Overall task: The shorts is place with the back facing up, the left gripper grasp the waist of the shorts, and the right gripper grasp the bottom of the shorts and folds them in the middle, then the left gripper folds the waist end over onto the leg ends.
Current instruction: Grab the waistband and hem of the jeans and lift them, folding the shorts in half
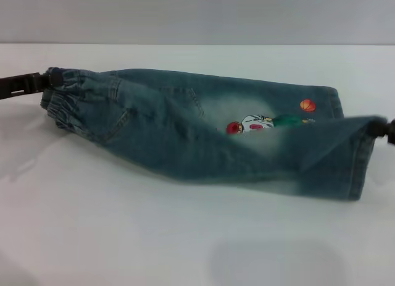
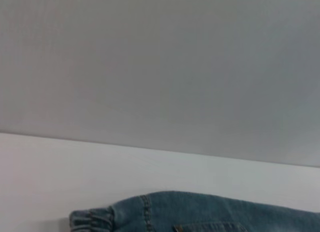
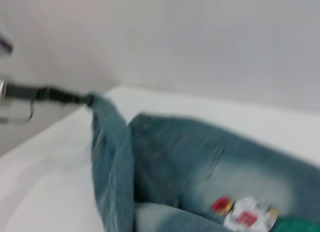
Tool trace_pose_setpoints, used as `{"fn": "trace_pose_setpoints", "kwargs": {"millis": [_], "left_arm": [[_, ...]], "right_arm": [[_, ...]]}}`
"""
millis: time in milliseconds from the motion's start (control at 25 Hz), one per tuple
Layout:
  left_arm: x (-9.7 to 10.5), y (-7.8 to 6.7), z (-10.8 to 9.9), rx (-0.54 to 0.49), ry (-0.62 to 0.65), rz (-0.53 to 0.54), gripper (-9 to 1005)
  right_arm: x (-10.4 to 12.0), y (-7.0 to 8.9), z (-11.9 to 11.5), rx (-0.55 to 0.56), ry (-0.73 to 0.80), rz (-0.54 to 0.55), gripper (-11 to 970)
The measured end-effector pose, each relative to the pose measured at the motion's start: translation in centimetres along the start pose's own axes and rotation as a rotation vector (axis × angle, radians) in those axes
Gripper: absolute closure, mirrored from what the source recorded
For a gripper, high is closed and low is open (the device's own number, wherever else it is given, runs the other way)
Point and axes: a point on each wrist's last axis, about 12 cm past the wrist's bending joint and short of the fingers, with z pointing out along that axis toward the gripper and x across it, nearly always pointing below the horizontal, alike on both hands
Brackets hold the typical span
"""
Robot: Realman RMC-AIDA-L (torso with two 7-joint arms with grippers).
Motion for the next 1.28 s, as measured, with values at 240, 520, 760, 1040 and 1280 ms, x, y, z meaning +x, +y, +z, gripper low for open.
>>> {"fn": "trace_pose_setpoints", "kwargs": {"millis": [240, 520, 760, 1040, 1280], "left_arm": [[-0.1, 0.2, -0.2, -0.009, -0.044, -0.011, 939], [-0.4, 0.0, -0.2, 0.012, -0.094, -0.004, 939], [-0.8, -0.1, 0.1, 0.003, -0.099, 0.005, 939], [-1.2, -0.5, 1.7, -0.044, -0.09, 0.043, 941], [-1.3, -0.7, 2.7, -0.066, -0.089, 0.059, 941]], "right_arm": [[-0.3, -0.7, -0.9, 0.07, -0.093, -0.022, 959], [-0.1, -1.5, -1.0, 0.138, -0.164, -0.007, 959], [0.5, -2.2, -0.4, 0.218, -0.194, 0.001, 959], [0.7, -2.7, 0.7, 0.282, -0.208, 0.011, 959], [0.9, -3.1, 2.1, 0.303, -0.257, 0.025, 958]]}}
